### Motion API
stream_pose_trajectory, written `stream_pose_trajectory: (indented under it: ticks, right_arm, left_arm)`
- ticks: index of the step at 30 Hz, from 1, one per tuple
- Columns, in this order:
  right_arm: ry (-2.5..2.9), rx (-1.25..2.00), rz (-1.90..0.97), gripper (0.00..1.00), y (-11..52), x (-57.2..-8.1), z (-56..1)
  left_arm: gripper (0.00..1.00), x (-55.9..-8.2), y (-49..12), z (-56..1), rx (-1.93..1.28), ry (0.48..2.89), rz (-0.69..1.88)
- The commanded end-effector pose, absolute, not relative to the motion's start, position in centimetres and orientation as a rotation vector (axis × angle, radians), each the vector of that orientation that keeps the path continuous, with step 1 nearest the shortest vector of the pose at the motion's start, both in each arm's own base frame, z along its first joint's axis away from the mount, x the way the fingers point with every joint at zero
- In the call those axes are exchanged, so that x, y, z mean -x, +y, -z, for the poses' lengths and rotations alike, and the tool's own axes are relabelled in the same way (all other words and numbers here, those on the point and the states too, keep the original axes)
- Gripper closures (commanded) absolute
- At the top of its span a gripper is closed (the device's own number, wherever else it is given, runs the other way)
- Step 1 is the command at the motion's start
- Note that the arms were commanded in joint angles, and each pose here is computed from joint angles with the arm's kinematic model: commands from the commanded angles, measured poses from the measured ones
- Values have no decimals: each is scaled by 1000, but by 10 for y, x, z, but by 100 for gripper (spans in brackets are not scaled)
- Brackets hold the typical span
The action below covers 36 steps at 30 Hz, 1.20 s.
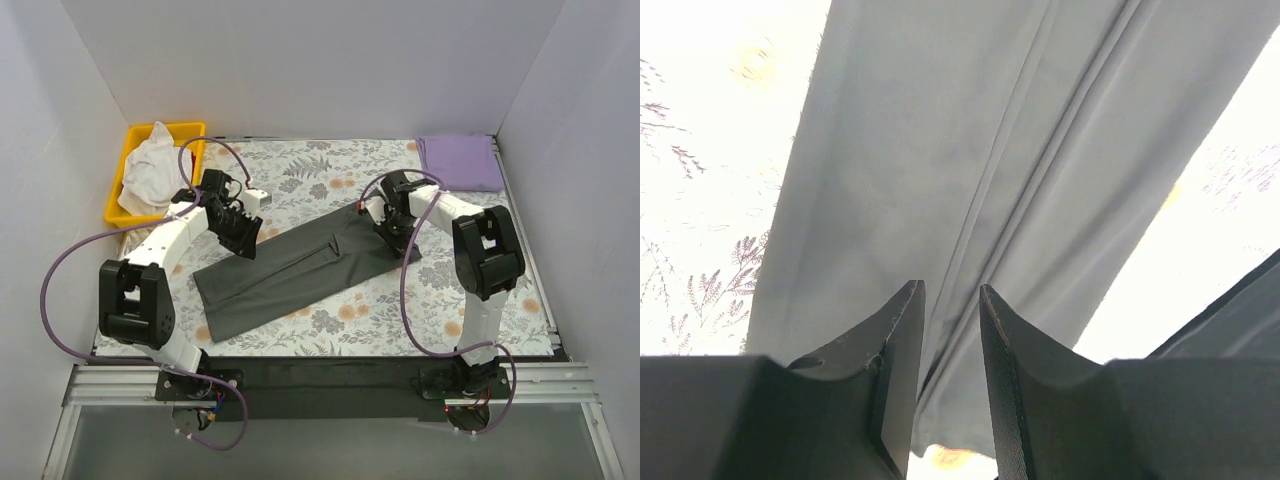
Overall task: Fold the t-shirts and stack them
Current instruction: Fold the tshirt
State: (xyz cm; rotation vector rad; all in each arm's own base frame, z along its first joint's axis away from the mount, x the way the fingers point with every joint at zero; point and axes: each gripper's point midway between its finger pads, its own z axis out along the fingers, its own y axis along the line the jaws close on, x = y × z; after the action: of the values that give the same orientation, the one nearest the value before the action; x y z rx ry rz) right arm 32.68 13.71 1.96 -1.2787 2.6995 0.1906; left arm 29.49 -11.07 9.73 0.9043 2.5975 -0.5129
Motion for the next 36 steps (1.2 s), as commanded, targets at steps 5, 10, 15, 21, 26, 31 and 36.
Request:
stream_pose_trajectory:
  ticks: [5,10,15,21,26,31,36]
  right_arm:
    - [2615,1271,-36,98,141,-386,-14]
    - [2528,1285,79,99,151,-445,-8]
    - [2266,1235,277,99,182,-567,-28]
    - [1867,1233,628,98,208,-642,-40]
    - [1689,969,699,97,207,-674,-129]
    - [1602,865,608,89,205,-656,-211]
    - [1552,814,551,77,194,-622,-279]
  left_arm:
    - [73,-317,-113,-146,-634,2461,615]
    - [73,-330,-92,-155,-467,2427,635]
    - [73,-319,-91,-144,-508,2443,679]
    - [72,-292,-99,-138,-701,2368,746]
    - [72,-279,-114,-131,-887,2315,685]
    - [72,-278,-153,-118,-1096,2212,606]
    - [72,-292,-188,-104,-1167,2194,592]
